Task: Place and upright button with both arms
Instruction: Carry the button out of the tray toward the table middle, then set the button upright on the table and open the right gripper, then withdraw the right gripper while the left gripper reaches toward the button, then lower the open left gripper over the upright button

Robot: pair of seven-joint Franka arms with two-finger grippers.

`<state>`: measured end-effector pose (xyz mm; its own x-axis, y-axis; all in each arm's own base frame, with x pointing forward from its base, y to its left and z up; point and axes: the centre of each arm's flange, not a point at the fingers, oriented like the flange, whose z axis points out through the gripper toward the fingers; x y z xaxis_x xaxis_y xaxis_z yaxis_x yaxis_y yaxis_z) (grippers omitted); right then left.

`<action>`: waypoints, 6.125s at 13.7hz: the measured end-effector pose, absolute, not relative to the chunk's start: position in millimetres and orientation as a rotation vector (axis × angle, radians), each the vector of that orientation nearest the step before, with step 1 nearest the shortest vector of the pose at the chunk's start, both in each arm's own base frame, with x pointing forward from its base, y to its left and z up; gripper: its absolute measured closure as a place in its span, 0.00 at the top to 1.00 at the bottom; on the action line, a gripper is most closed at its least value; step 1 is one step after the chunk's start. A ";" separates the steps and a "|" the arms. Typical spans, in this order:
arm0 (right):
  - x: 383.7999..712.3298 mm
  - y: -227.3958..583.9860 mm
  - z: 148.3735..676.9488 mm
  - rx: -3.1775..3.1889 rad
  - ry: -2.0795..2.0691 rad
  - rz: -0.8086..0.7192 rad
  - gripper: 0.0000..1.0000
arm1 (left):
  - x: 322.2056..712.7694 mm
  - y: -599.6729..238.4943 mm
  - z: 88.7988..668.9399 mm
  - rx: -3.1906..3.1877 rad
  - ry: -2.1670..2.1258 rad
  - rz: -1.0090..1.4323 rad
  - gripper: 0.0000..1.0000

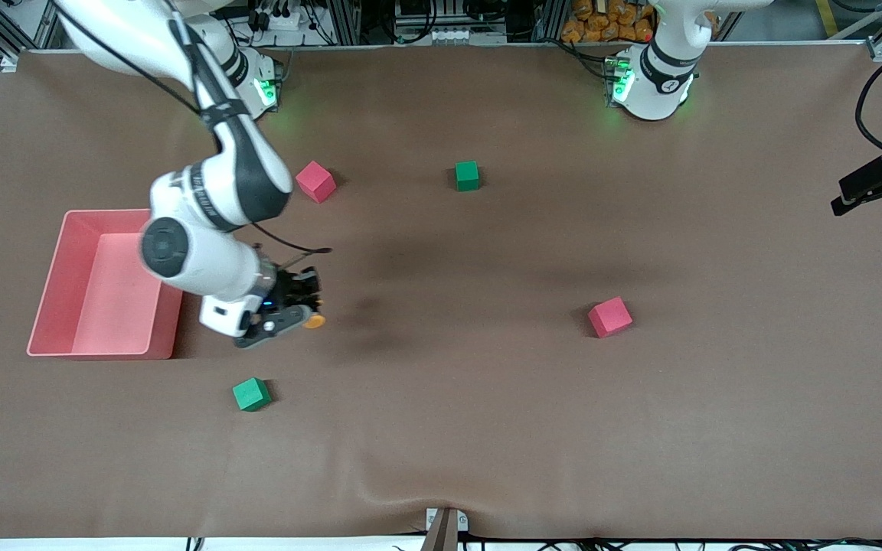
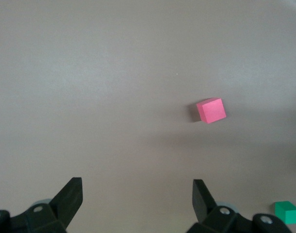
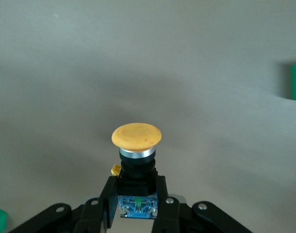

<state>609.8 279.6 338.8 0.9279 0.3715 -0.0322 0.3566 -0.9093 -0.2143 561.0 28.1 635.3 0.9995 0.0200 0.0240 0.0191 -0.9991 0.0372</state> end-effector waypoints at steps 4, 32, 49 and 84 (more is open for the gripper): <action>596.8 378.0 301.0 -2.918 -0.486 0.148 0.36 | 561.1 28.1 636.3 3.104 0.030 0.041 1.00; 644.9 270.9 350.6 -3.303 -0.057 0.171 1.00 | 578.9 -146.5 524.0 3.095 -0.217 -0.371 1.00; 574.5 -67.8 487.5 -3.163 -0.009 0.039 1.00 | 577.7 -354.8 405.7 3.011 0.053 -0.420 1.00; 525.3 -23.4 666.8 -3.144 -0.080 0.049 1.00 | 537.9 -515.8 195.5 2.899 0.350 -0.228 0.83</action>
